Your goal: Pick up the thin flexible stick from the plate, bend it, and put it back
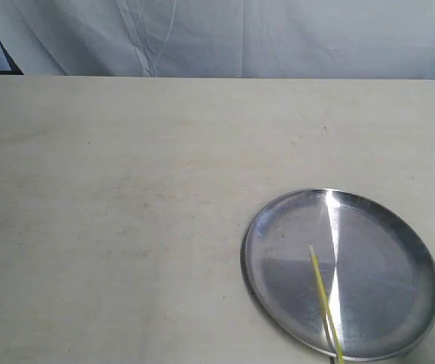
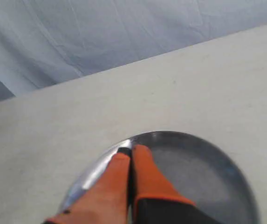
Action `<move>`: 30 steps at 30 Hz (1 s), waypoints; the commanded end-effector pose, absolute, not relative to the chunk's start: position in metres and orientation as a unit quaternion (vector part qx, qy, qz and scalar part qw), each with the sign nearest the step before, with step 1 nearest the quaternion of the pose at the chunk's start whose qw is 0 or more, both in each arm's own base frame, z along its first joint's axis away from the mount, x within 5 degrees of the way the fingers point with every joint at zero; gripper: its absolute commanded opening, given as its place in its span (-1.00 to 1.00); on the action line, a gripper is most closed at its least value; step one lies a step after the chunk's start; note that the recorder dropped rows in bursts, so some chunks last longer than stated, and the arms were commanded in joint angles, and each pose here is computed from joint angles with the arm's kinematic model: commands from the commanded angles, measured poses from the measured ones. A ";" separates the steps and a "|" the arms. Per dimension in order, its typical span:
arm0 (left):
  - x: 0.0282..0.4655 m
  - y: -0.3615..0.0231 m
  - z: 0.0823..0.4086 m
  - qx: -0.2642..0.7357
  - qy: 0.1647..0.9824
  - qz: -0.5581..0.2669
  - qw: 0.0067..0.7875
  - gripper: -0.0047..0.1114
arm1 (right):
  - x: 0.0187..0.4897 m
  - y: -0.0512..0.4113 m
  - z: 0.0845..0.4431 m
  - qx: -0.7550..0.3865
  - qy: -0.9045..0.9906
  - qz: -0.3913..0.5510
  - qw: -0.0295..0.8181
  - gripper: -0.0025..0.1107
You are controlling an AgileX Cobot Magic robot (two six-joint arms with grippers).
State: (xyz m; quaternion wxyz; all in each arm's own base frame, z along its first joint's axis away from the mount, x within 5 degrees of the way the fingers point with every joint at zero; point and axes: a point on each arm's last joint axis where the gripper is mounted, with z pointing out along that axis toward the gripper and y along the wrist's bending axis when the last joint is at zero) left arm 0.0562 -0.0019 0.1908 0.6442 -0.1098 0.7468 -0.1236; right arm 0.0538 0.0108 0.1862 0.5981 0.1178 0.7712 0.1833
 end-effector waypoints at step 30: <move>0.056 -0.002 0.195 -0.107 0.740 -0.127 0.652 -0.92 | 0.098 0.006 0.312 0.028 0.941 0.034 0.336 -0.96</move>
